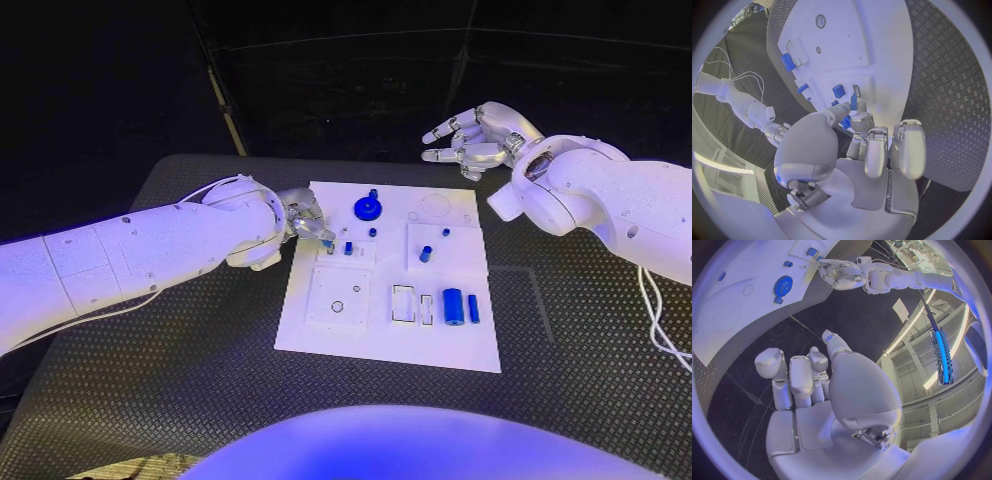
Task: Assemble the parts on the task board
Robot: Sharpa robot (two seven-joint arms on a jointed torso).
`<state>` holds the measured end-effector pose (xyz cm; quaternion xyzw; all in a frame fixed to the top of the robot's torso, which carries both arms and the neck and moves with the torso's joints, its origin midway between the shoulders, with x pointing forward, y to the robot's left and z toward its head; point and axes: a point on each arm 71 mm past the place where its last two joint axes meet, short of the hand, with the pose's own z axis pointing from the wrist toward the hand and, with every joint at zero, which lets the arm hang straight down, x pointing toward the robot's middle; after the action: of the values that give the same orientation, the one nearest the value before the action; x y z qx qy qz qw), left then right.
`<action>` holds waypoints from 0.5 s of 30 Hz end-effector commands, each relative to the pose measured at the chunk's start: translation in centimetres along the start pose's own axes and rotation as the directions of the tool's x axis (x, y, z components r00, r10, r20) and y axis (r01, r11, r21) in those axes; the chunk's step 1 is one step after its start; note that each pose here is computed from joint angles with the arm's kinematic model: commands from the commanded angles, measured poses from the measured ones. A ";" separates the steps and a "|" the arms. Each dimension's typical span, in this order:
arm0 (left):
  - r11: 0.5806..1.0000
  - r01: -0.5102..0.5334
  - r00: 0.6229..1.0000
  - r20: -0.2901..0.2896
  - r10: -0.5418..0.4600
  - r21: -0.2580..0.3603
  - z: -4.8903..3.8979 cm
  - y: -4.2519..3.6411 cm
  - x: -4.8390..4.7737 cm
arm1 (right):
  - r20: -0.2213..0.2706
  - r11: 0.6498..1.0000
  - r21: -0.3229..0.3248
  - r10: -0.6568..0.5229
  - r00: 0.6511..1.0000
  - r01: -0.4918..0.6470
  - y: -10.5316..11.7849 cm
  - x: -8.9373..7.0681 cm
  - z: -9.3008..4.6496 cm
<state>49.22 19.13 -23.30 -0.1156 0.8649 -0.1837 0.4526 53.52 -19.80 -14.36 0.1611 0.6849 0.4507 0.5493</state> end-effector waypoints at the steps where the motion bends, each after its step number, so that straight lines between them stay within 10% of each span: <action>1: 1.000 -0.016 1.000 0.024 0.015 0.026 0.02 -0.53 0.04 | -0.006 1.000 -0.013 0.000 1.000 0.000 0.2 0.0 0.1; 15: 1.000 -0.027 1.000 -0.007 0.028 0.014 0.19 -0.72 0.79 | -0.006 1.000 -0.013 0.000 1.000 0.000 0.2 0.0 0.0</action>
<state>48.97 18.26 -23.70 -0.1059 0.8653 -0.1860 0.4533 53.53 -19.79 -14.38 0.1609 0.6852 0.4508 0.5490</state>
